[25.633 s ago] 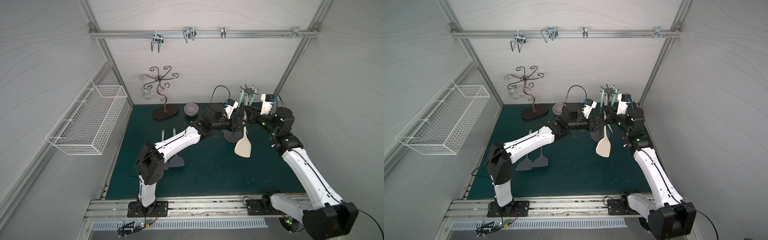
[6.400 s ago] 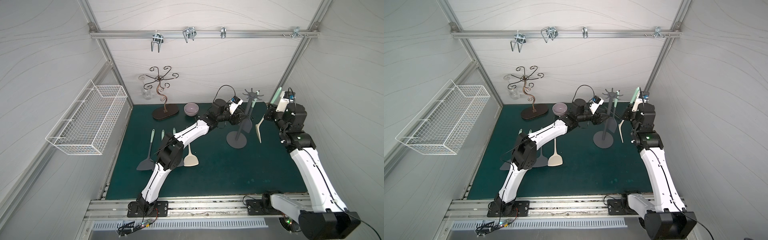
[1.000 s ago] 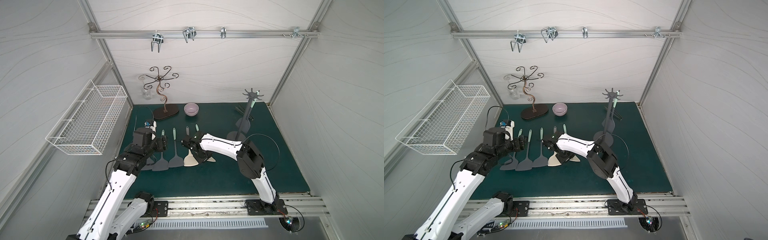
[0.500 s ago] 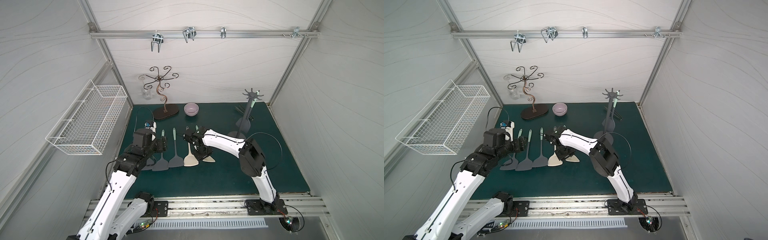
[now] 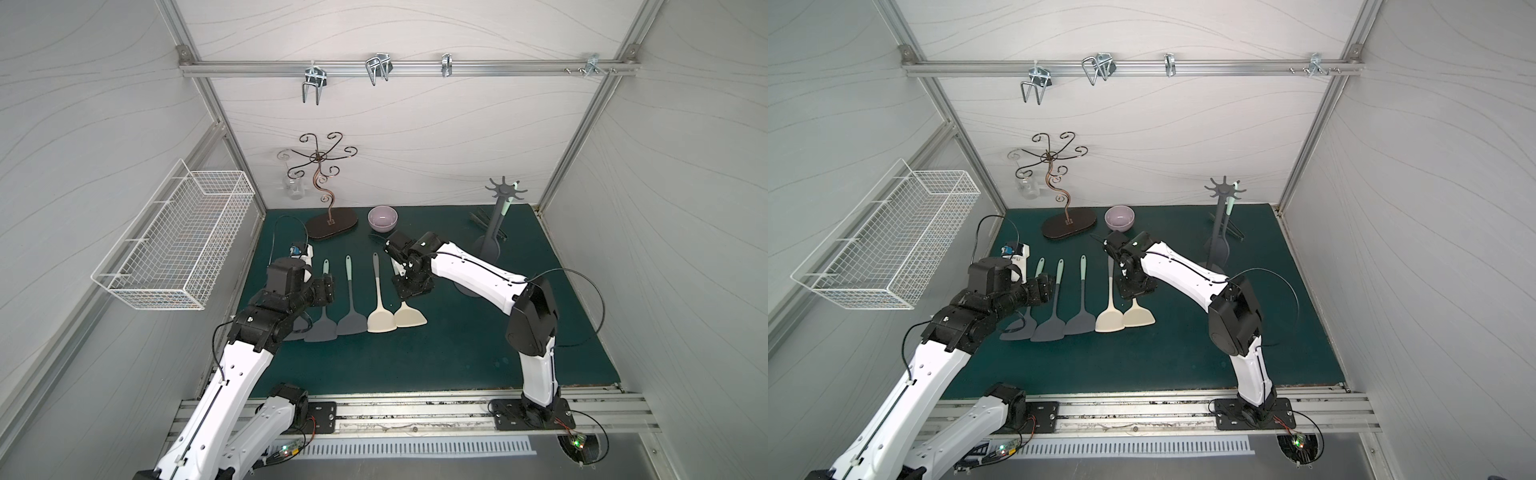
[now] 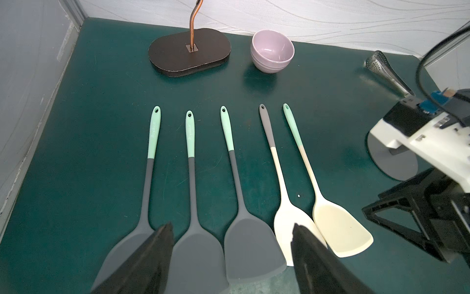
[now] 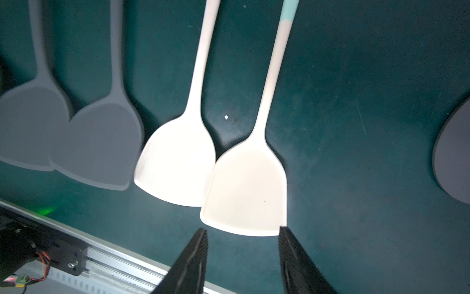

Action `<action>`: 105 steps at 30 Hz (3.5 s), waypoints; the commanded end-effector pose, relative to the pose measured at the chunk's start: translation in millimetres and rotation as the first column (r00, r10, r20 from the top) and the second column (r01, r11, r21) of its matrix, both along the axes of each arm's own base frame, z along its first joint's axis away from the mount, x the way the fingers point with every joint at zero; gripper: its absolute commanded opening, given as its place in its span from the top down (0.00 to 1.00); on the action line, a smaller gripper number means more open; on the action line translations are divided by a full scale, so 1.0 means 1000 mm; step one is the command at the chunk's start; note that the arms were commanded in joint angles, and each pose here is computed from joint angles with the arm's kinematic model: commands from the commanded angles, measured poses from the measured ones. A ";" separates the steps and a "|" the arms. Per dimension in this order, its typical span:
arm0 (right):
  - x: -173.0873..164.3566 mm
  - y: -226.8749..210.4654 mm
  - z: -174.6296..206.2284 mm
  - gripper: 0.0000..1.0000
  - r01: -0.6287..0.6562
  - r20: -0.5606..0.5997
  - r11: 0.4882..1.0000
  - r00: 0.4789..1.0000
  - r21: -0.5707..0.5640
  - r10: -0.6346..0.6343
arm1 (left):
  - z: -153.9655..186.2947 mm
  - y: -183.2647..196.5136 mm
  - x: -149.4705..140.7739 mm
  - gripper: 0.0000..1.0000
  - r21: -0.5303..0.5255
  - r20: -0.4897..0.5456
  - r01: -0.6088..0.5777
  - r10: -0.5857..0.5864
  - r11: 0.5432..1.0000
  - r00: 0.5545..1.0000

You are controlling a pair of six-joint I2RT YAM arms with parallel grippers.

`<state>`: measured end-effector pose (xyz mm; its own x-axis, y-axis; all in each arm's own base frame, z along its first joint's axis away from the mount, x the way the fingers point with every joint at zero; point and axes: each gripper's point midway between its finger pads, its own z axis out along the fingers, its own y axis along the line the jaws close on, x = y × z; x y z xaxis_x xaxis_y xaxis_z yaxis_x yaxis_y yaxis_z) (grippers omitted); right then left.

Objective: Take the spatula off the kitchen utensil rack
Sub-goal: Place the spatula at the center of the board, then take off the spatula from the rack.

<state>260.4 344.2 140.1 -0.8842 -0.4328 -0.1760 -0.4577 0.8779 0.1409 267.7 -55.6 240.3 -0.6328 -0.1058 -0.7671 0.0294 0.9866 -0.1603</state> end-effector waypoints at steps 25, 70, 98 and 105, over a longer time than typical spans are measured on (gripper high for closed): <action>0.049 -0.204 0.208 0.54 0.145 0.542 0.892 0.749 0.429 -0.382 | -0.008 -0.146 0.030 0.47 -0.248 -0.012 0.366 -0.381 0.897 0.925; 0.167 -0.268 0.190 0.51 -0.195 0.808 0.804 0.339 0.561 -0.482 | 0.092 -0.458 0.150 0.37 -0.230 0.540 0.872 -0.689 0.432 0.483; 0.168 -0.273 0.217 1.00 -0.183 0.906 0.913 0.296 0.364 -0.302 | 0.084 -0.481 0.147 1.00 -0.263 0.582 0.905 -0.694 0.333 0.425; 0.178 -0.298 0.219 1.00 -0.044 0.910 0.937 0.261 0.346 -0.324 | 0.079 -0.480 0.146 1.00 -0.210 0.580 0.917 -0.712 0.340 0.397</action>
<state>437.6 65.6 322.2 -0.1131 -0.0859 -0.9899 -0.3967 0.9173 -0.0342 418.6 -535.9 303.1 -0.3622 -0.0317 -0.9316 0.9018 0.2408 -0.3588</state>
